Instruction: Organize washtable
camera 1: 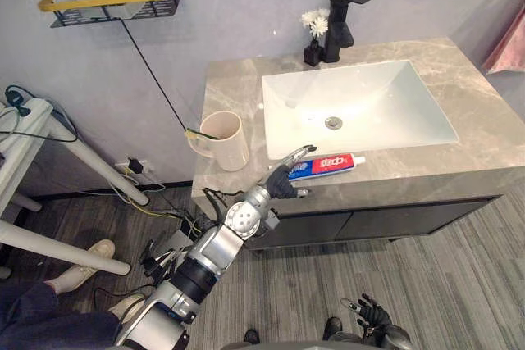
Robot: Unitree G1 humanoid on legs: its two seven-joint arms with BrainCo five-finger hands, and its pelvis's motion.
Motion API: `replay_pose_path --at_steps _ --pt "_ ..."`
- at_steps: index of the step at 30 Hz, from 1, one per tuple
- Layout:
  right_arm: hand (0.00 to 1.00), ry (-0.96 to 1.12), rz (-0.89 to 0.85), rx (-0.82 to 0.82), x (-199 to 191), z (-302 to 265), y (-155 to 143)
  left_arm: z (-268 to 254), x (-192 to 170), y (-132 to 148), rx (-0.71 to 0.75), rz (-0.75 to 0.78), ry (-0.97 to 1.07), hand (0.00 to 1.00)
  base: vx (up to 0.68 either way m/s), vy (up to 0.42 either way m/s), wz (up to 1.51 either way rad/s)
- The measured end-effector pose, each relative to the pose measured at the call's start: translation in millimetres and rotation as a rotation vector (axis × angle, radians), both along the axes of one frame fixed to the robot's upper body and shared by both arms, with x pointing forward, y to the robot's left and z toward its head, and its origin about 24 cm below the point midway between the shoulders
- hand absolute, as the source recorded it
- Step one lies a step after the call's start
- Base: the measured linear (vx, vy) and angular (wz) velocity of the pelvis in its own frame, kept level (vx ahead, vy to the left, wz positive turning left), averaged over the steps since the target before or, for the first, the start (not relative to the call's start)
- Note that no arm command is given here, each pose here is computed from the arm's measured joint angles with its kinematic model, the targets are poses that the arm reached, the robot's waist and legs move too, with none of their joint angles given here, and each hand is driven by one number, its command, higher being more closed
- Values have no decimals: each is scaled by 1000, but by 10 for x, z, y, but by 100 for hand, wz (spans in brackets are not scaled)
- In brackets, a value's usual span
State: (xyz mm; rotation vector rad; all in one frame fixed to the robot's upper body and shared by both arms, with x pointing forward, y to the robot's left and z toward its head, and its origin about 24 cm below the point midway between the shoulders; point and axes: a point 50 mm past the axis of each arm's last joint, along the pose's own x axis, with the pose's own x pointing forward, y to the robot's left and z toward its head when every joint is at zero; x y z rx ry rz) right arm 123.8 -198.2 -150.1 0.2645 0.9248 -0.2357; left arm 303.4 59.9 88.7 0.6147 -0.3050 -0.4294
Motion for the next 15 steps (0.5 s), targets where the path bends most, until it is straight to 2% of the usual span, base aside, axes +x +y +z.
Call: replay_pose_path --at_steps 4,5,8,15 --pt "0 -65 29 4 130 66 64 164 111 -34 22 48 -91 0 -5 19 -23" --pt "0 -73 31 7 144 73 79 180 124 -44 32 54 -105 100 3 14 -17" --pt "0 -106 46 10 205 109 129 254 159 -72 98 73 -179 100 3 6 -9" --pt "0 -132 41 14 240 136 165 314 184 -123 152 98 -247 100 1 13 -7"
